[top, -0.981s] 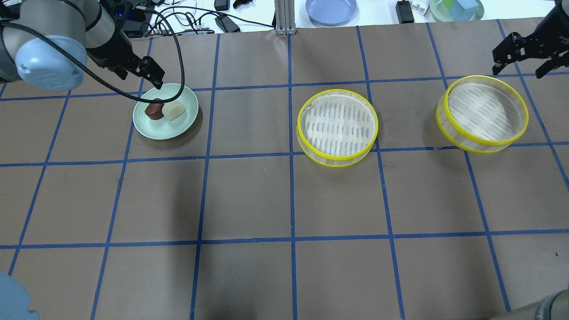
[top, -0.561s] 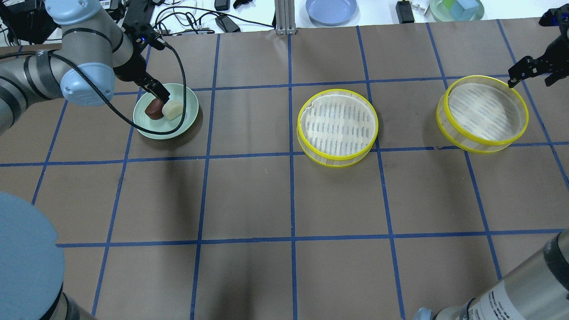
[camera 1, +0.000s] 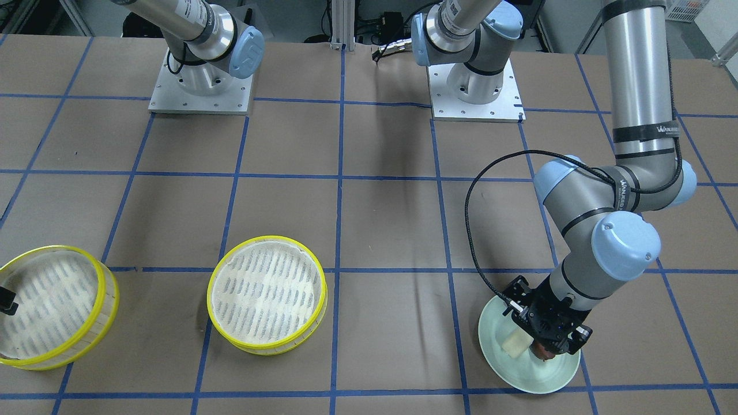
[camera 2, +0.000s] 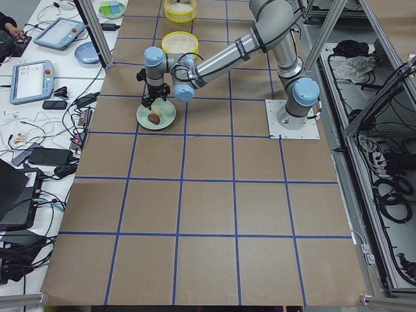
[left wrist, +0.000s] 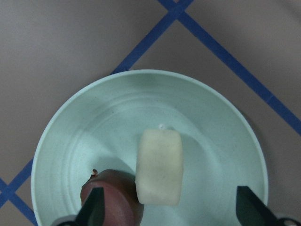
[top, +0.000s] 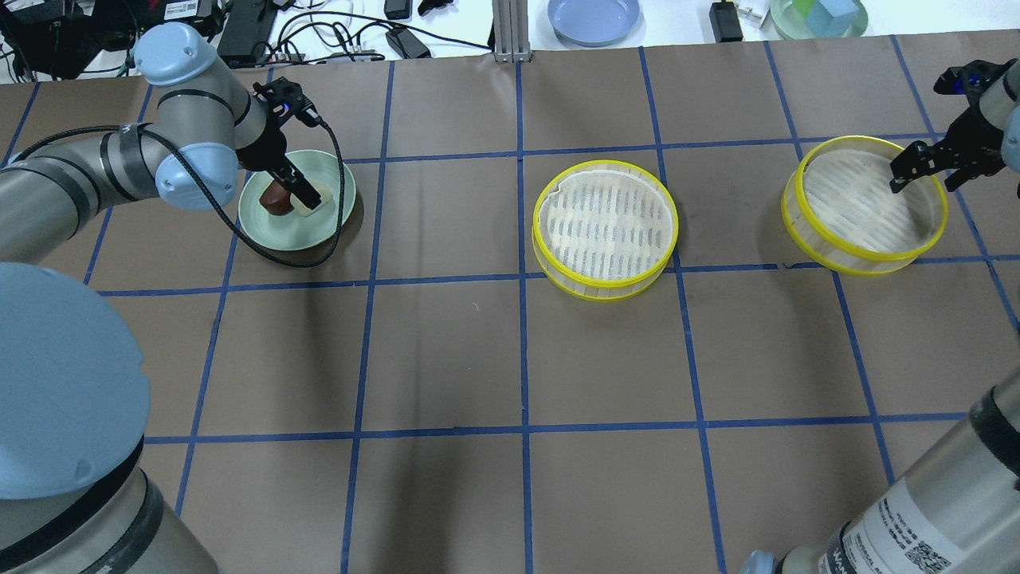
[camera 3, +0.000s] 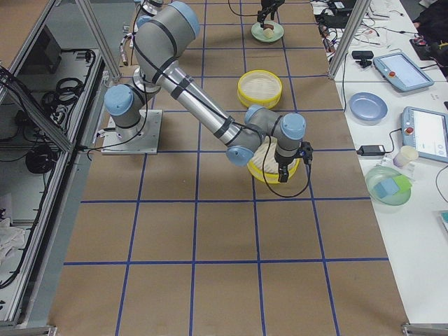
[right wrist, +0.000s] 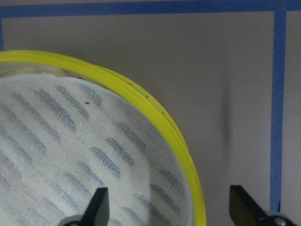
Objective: Stack buns with steamer
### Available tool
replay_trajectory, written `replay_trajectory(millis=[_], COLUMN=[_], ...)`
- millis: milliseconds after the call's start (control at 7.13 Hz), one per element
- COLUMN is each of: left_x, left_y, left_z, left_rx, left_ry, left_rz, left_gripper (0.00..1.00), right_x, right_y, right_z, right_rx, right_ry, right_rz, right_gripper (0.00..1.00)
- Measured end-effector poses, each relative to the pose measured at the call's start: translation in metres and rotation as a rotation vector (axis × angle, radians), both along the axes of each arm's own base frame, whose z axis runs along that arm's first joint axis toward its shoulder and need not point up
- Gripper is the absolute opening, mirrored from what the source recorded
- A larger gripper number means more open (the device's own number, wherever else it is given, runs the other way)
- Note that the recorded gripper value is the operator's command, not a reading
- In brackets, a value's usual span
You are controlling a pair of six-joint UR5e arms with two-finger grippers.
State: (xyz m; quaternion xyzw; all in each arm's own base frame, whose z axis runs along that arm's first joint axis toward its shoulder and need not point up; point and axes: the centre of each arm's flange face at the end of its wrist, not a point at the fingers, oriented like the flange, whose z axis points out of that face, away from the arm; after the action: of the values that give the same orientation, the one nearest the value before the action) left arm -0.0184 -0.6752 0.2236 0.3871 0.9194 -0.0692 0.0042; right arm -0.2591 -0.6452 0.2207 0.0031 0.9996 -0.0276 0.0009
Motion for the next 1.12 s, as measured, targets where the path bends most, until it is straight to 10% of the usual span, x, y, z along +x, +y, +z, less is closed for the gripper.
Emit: replay_trajectory(millis=[140, 421, 1121], left_x=[0.000, 0.000, -0.005], left_y=[-0.003, -0.007, -0.013], left_z=[-0.007, -0.019, 0.001], left_rx=[-0.004, -0.006, -0.045], left_ry=[0.009, 0.012, 0.023], left_rz=[-0.003, -0.007, 0.082], left_gripper=[0.87, 0.00, 0.00], right_x=[-0.007, -0.012, -0.011], right_y=[0.003, 0.006, 0.008], right_z=[-0.001, -0.002, -0.002], right_rx=[0.006, 0.012, 0.011], right_ry=[0.004, 0.006, 0.002], right_rz=[0.011, 0.040, 0.048], right_gripper=[0.41, 0.26, 0.00])
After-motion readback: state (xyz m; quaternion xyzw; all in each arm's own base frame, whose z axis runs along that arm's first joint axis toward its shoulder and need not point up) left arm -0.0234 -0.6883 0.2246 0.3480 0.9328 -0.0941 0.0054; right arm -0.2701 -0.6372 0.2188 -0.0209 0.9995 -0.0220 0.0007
